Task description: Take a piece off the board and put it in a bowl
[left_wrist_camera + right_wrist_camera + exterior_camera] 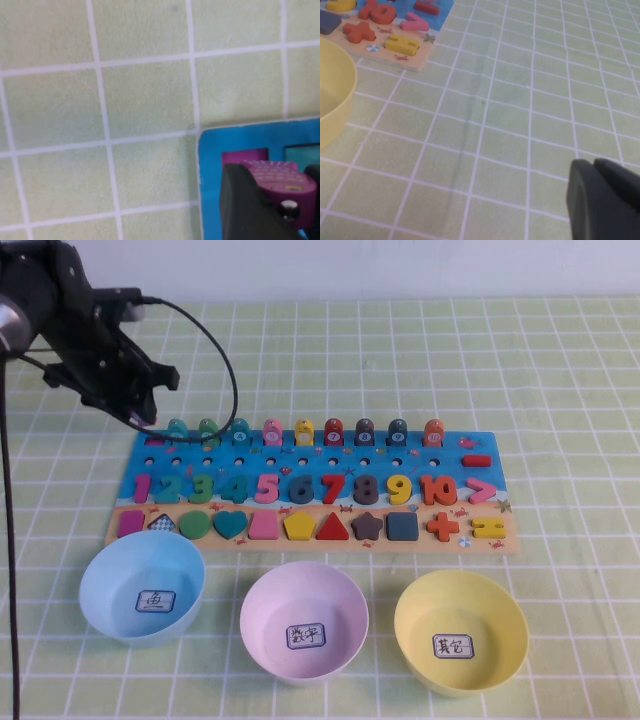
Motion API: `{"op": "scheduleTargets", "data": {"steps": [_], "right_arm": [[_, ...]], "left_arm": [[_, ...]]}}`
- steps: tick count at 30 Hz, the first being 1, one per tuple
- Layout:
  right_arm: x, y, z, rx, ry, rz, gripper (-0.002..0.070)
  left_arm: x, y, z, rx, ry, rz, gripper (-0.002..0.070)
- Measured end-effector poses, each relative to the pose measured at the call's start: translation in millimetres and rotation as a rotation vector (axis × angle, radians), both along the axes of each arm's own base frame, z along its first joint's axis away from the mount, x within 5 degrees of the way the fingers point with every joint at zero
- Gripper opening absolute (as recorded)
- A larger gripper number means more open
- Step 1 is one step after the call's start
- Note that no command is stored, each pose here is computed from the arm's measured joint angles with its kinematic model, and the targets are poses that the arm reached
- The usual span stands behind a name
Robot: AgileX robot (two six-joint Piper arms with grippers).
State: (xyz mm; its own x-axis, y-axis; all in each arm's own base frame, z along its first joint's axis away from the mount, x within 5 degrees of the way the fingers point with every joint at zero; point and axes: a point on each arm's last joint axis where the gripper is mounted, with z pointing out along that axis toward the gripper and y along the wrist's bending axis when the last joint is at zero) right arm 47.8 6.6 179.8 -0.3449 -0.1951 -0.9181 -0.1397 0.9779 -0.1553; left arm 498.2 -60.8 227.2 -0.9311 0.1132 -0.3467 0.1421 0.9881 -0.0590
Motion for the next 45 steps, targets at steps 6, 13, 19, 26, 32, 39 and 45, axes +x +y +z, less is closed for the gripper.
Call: {"op": "scheduleTargets", "data": {"steps": [6,13,19,26,32,39,45], "right_arm": [[0,0,0,0.0,0.0,0.0,-0.0017],[0,0,0,0.0,0.0,0.0,-0.0017],[0,0,0,0.0,0.0,0.0,-0.0017],[0,0,0,0.0,0.0,0.0,-0.0017],[0,0,0,0.0,0.0,0.0,-0.0017],[0,0,0,0.0,0.0,0.0,-0.0017],[0,0,0,0.0,0.0,0.0,-0.0017]], "left_arm": [[-9,1,42,0.015,-0.051,-0.041,0.0194],[-35,5,106,0.029,-0.17,-0.06,0.0194],[-81,11,129,0.062,-0.153,-0.109,0.0194],[-141,19,121,0.083,-0.045,-0.123,0.0194],[-191,17,120,0.036,-0.027,-0.134,0.0194],[-252,-23,122,0.029,-0.077,-0.299,0.0194],[-274,-37,100,0.111,-0.106,-0.301,0.0194]]}}
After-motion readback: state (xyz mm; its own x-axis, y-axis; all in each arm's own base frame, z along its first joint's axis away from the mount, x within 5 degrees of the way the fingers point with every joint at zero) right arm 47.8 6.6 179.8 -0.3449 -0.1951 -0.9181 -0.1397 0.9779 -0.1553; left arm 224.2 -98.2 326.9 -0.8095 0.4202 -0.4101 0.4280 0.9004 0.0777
